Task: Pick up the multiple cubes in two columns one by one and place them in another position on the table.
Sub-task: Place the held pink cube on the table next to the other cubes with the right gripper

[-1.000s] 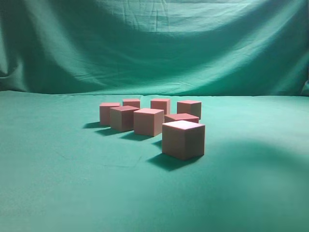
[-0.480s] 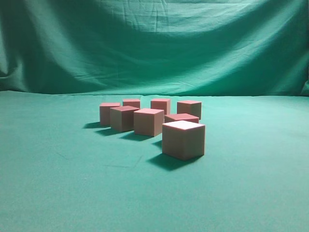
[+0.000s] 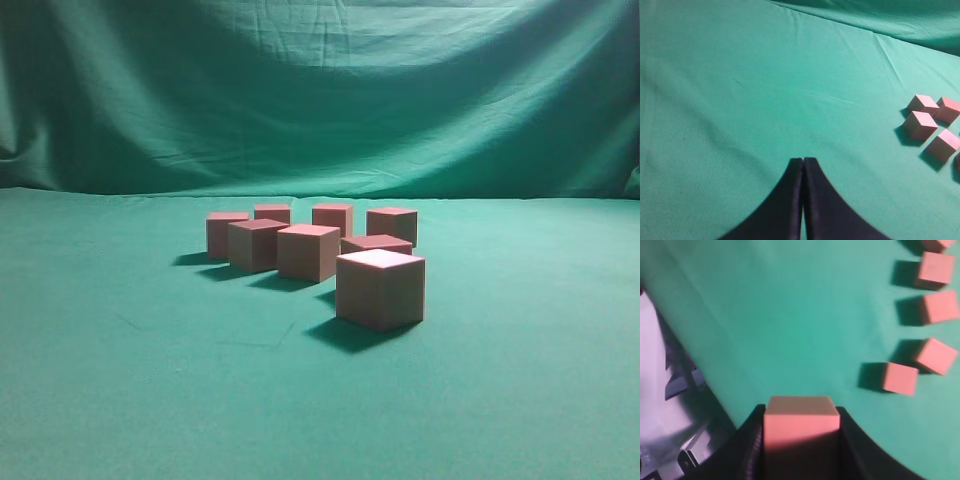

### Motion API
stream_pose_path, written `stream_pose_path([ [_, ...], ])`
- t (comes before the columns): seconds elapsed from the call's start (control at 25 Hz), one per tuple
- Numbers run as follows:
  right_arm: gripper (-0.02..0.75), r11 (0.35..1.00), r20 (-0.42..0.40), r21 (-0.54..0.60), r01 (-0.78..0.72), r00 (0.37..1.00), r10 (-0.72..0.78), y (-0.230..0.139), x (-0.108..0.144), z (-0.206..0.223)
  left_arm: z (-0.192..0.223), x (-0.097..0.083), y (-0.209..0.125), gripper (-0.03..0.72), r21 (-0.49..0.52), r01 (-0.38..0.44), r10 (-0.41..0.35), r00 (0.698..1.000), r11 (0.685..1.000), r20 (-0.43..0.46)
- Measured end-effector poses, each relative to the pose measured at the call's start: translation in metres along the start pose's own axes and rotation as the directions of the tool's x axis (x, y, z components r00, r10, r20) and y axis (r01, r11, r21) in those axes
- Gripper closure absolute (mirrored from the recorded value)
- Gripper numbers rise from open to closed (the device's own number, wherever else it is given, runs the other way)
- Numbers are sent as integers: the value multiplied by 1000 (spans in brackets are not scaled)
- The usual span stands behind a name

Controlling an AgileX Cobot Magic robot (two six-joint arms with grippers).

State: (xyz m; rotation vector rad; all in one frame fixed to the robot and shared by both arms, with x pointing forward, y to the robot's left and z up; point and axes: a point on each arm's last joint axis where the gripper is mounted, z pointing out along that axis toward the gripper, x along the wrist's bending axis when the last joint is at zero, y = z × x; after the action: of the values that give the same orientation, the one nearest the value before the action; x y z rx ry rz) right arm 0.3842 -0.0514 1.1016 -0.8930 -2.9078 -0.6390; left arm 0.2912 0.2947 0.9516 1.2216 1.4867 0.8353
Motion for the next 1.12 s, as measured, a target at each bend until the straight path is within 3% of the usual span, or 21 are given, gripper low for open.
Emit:
stream_pose_path([
  [0.28,473,982,-17,136,131,991,-130,0,19,52,0,0,0,688,0,0,0,1000,1000,0],
  [0.76,473,891,94,314,329,923,-374,8,-4,121,0,0,0,688,0,0,0,1000,1000,0],
  [1.12,473,885,141,342,316,914,-381,33,-20,155,0,0,0,688,0,0,0,1000,1000,0],
])
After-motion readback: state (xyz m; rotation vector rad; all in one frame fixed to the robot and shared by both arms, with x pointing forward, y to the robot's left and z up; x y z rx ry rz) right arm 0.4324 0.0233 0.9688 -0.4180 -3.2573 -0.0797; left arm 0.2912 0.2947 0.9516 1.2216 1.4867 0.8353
